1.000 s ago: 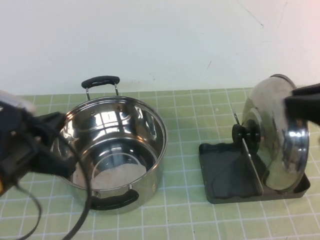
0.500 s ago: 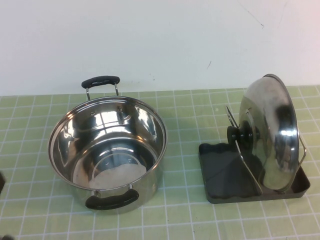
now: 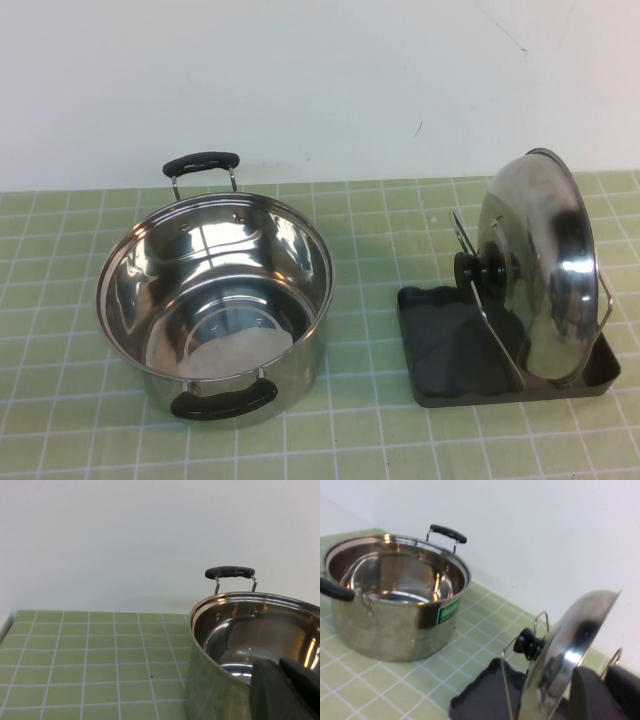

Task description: Put pot lid on rack

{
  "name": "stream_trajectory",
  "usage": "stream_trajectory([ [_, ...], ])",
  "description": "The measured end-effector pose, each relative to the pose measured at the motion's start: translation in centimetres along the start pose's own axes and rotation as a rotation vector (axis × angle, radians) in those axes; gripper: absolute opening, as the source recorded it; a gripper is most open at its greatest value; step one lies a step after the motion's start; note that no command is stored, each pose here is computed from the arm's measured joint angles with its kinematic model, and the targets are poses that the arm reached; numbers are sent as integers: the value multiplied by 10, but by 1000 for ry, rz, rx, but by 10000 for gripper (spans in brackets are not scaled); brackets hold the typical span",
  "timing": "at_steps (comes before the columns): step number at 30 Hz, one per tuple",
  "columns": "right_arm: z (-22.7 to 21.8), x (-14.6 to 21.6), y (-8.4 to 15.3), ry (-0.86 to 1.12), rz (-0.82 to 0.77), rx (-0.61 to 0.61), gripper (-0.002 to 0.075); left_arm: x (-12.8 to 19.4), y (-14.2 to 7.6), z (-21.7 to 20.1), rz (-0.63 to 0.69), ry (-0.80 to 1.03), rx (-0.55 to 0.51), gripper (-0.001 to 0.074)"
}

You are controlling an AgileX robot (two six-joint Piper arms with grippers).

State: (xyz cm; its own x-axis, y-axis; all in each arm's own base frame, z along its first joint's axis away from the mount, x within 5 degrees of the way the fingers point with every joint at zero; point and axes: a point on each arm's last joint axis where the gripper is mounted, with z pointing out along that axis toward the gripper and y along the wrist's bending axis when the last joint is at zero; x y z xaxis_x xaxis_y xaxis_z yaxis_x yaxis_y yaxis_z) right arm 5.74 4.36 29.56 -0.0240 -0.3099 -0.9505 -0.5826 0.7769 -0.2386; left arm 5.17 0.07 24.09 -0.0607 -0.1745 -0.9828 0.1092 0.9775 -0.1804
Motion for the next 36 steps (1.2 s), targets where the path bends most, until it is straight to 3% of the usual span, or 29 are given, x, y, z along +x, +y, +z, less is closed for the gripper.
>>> stream_trajectory([
  [15, 1, 11, 5, 80, -25, -47, 64, 0, 0, 0, 0, 1, -1, -1],
  [19, 10, 31, -4, 49, -14, 105, 64, 0, 0, 0, 0, 1, -1, -1],
  [27, 3, 112, -5, 45, 335, 473, 64, 0, 0, 0, 0, 3, -3, -1],
  [32, -5, 126, -7, 110, 326, 631, 64, 0, 0, 0, 0, 3, -3, -1],
  [36, -6, 132, -6, 209, 243, 646, 64, 0, 0, 0, 0, 4, -4, -1],
])
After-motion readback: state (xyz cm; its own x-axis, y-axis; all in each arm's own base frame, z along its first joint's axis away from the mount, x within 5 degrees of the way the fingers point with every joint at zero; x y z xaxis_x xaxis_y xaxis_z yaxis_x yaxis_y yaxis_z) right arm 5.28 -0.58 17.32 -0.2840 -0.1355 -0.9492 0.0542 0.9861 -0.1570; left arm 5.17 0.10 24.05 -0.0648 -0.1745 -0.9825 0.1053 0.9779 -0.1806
